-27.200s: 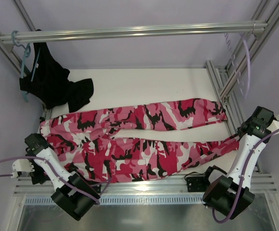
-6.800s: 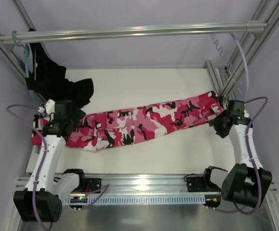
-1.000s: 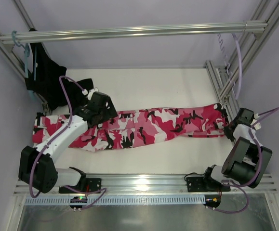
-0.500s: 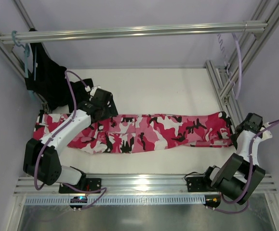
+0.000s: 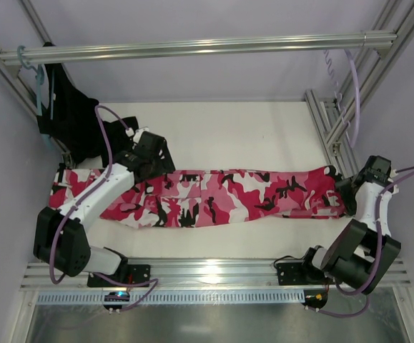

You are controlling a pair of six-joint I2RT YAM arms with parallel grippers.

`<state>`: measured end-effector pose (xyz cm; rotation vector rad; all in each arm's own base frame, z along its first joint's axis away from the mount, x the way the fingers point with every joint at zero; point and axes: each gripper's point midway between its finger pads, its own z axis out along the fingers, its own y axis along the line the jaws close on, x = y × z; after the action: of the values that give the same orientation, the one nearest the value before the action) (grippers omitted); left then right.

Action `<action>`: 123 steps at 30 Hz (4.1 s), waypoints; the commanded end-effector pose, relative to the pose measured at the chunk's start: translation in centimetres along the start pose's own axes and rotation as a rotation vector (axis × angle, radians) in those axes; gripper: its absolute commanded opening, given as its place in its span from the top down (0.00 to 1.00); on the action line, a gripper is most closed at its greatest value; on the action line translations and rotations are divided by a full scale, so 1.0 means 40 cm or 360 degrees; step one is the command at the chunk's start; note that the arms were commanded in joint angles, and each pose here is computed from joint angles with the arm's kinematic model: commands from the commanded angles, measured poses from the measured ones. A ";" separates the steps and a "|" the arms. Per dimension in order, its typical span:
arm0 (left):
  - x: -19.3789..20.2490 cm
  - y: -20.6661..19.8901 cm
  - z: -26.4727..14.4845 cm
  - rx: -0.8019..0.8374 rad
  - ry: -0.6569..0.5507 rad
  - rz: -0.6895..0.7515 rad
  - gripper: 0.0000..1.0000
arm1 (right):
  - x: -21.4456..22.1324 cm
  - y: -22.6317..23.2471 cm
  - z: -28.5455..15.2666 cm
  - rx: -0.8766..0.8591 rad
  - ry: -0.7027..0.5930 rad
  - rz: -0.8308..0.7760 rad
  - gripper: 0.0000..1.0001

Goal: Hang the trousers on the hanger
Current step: Fold the trousers

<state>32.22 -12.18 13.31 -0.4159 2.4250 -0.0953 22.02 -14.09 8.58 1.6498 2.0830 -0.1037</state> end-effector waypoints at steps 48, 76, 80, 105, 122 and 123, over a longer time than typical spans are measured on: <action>-0.038 0.097 -0.044 -0.0180 -0.0076 -0.0006 0.10 | -0.026 -0.002 -0.011 0.0005 -0.0142 -0.0271 0.58; -0.040 0.700 -0.135 -0.0760 -0.0421 -0.1212 0.19 | 0.084 0.093 0.006 -0.0418 0.0057 -0.0338 0.39; -0.018 0.730 -0.130 -0.0835 -0.0404 -0.1214 0.17 | 0.090 0.100 0.004 -0.0449 0.0074 -0.0333 0.35; 0.111 0.715 0.021 -0.0774 -0.0128 -0.1357 0.23 | 0.079 -0.029 0.106 -0.0167 -0.0226 -0.0149 0.14; 0.092 0.725 0.040 -0.0799 -0.0059 -0.1341 0.96 | 0.058 -0.047 0.175 0.0037 -0.0146 -0.0067 0.83; 0.093 0.726 0.039 -0.0808 -0.0049 -0.1341 1.00 | 0.052 -0.050 0.171 0.0052 -0.0159 -0.0074 0.92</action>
<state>21.70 13.06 3.55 -1.6483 2.0917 0.1464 22.79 -14.60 1.58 1.5545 2.0338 -0.1733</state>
